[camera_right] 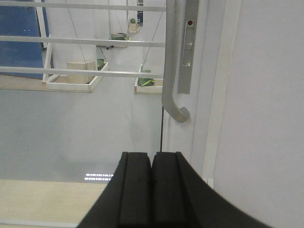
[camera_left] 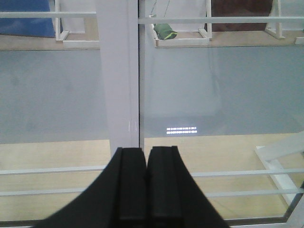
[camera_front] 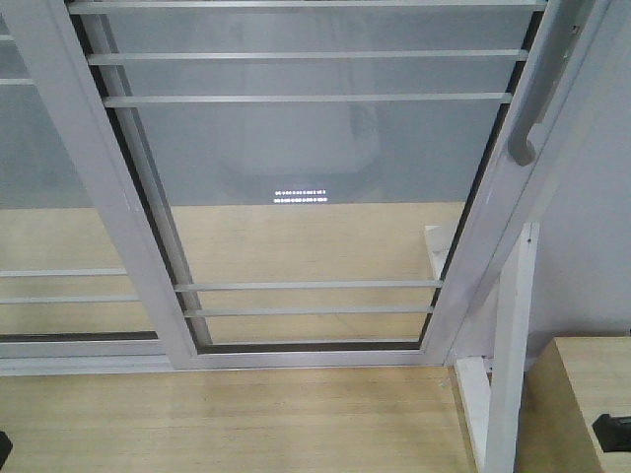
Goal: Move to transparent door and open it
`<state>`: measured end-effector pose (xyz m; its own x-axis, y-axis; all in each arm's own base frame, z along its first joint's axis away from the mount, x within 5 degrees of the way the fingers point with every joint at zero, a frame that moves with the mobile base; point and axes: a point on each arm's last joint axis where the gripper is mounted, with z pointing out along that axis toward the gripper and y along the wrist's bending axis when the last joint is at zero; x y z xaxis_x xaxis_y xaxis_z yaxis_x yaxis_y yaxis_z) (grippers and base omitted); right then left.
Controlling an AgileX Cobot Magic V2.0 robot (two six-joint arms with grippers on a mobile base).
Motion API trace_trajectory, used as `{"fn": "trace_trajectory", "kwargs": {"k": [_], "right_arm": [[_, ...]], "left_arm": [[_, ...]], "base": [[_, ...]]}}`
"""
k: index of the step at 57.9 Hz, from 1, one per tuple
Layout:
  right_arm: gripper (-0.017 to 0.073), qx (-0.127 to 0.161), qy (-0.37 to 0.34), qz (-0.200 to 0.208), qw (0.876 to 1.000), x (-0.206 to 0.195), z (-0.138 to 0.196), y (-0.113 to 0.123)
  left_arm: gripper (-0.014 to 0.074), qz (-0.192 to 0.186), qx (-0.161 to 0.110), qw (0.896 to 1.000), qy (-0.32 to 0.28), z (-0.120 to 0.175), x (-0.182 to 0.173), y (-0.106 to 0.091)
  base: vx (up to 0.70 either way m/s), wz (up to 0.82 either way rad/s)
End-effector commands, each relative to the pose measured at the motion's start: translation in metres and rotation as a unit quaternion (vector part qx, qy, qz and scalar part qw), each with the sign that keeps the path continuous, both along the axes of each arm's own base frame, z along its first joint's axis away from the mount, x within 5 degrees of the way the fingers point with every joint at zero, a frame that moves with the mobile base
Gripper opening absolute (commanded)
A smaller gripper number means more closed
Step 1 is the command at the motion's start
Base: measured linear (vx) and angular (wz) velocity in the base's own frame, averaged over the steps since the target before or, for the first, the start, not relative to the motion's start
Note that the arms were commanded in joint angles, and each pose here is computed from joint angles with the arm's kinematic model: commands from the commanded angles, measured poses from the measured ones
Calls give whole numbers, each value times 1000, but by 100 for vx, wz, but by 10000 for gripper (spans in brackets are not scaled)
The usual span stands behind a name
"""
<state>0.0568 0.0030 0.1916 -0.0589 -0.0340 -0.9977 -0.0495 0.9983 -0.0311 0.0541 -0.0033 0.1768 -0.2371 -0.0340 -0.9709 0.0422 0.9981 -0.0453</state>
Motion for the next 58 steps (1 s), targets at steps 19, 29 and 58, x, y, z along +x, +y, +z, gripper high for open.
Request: {"fn": "trace_trajectory", "kwargs": {"k": [19, 29, 58], "right_arm": [[0, -1, -25, -2, 1000, 2, 2, 0], [0, -1, -27, -2, 1000, 2, 2, 0], [0, -1, -27, -2, 1000, 2, 2, 0]], "left_arm": [[4, 1, -6, 1000, -24, -3, 2, 0], [4, 1, -6, 1000, -24, -3, 2, 0], [4, 3, -8, 997, -71, 5, 3, 0]], "base": [[0, 0], [0, 0], [0, 0]]}}
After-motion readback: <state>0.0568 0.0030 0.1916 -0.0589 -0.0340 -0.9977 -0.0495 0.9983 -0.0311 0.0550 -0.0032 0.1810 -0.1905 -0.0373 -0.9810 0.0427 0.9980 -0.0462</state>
